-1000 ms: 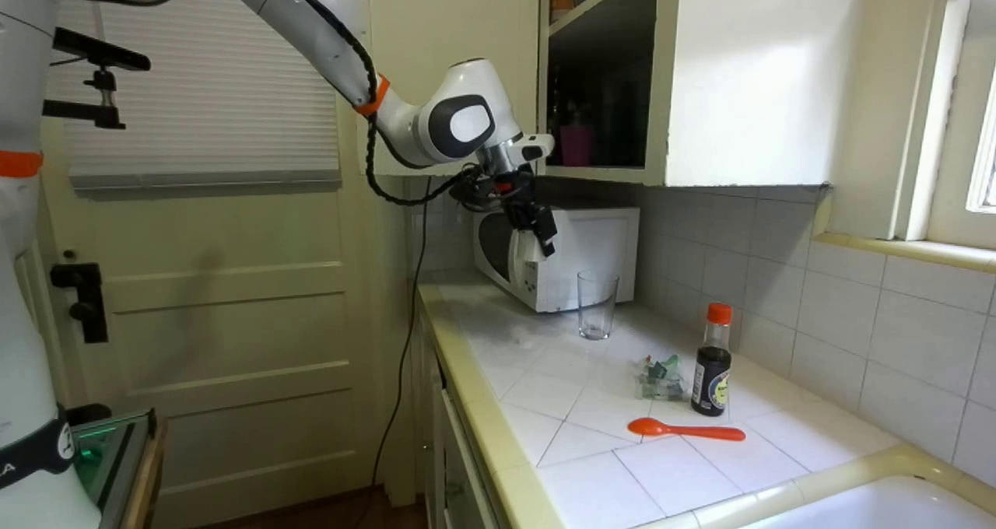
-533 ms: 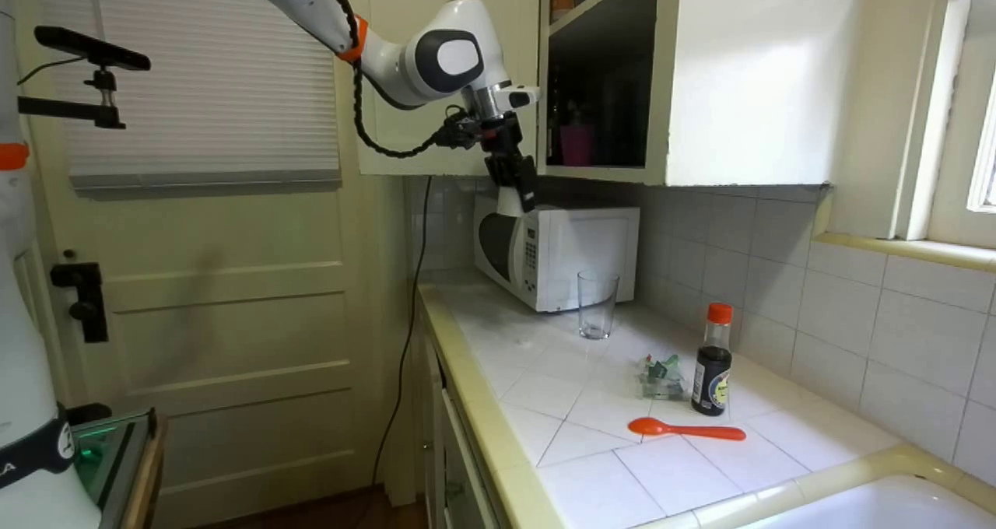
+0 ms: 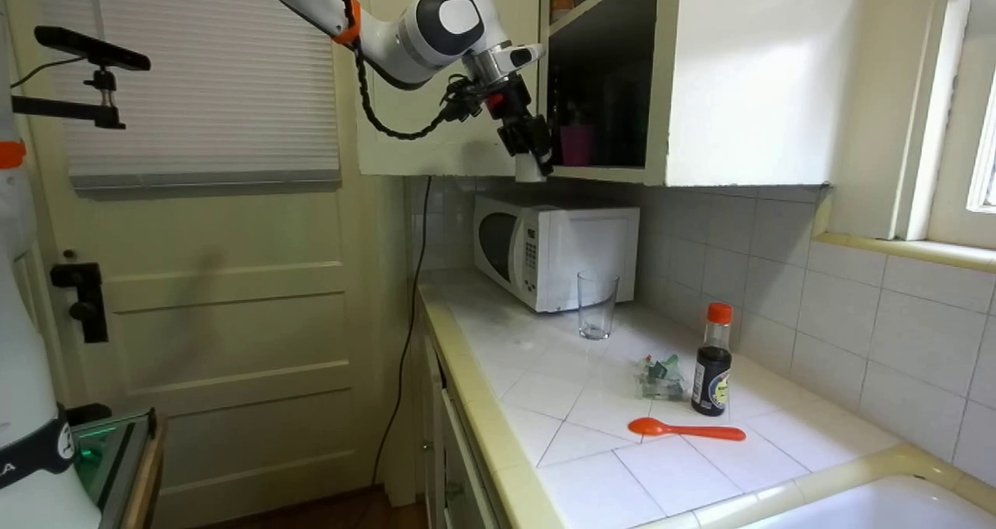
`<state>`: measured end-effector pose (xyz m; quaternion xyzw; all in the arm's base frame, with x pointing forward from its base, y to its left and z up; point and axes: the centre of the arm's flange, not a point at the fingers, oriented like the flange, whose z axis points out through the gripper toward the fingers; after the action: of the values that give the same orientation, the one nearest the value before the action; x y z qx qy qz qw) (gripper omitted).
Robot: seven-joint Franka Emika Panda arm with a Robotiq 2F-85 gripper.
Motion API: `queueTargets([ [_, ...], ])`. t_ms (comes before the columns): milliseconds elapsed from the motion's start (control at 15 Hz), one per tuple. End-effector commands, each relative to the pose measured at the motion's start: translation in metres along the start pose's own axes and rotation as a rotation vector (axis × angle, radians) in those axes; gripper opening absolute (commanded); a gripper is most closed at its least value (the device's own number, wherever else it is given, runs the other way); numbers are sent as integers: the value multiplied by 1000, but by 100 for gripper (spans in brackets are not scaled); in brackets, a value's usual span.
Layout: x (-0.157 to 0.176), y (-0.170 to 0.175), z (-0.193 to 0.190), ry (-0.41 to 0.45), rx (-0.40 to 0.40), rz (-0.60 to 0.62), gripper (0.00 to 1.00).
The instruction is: Put the masking tape into the bottom shelf of the cabinet
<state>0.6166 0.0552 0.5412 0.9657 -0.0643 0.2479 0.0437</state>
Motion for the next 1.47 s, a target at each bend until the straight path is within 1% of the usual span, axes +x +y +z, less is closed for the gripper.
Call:
queueTargets([
  [0,24,12,-14,111,-38,28,37],
  [200,47,34,-28,177,-63,63,37],
  [333,62,46,-25,185,-76,83,37],
  [467,77,58,-16,173,-87,102,37],
  [600,91,66,3,171,-88,109,37],
  [800,107,64,31,190,-88,104,37],
  [1000,118,55,49,217,-76,95,37],
  [1333,137,38,51,291,-34,86,37],
  [1400,138,34,52,291,-26,86,69],
])
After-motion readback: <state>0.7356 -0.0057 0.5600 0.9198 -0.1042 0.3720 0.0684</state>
